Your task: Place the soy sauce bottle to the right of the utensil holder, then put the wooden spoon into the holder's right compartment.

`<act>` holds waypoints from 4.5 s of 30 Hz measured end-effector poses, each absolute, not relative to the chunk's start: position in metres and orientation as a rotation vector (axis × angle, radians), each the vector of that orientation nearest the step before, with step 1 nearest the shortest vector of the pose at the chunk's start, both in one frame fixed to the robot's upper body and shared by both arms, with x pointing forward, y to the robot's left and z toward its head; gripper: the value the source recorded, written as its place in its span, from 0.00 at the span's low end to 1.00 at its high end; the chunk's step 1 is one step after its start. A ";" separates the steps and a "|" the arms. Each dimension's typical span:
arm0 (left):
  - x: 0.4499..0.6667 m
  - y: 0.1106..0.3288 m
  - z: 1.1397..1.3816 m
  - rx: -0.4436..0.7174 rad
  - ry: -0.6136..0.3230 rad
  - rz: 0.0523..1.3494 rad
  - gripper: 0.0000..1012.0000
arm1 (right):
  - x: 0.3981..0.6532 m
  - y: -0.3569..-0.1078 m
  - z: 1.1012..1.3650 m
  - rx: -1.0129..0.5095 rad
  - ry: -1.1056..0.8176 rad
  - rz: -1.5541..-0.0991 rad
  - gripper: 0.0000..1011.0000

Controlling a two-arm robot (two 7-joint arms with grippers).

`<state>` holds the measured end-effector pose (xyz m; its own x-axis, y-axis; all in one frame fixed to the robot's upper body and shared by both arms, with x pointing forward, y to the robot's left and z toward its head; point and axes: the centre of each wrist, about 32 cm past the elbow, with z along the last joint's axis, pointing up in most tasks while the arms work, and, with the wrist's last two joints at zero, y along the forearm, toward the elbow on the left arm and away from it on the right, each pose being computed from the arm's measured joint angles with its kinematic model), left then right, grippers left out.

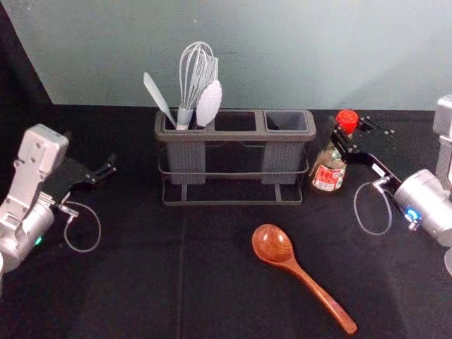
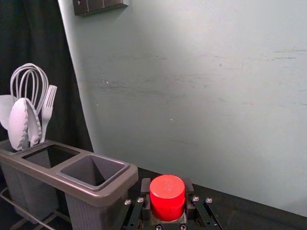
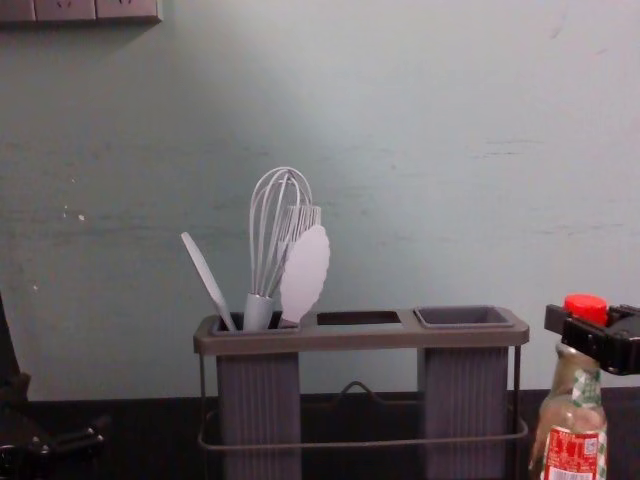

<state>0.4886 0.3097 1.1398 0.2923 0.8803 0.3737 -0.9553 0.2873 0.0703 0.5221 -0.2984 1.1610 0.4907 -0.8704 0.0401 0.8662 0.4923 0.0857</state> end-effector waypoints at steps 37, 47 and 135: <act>0.489 0.310 1.140 0.305 -0.285 1.248 1.00 | 0.523 -0.300 1.170 0.119 -0.094 -1.065 0.83; 0.489 0.310 1.140 0.304 -0.285 1.248 1.00 | 0.508 -0.302 1.188 0.127 -0.134 -1.076 0.99; 0.489 0.310 1.140 0.304 -0.285 1.248 1.00 | 0.401 -0.221 1.169 -0.030 -0.005 -0.933 0.99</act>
<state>0.4886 0.3096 1.1398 0.2923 0.8803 0.3737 -0.9553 0.2873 0.0703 0.4012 -0.2205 1.1689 0.5953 -0.8033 0.0171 0.8035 0.5949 -0.0238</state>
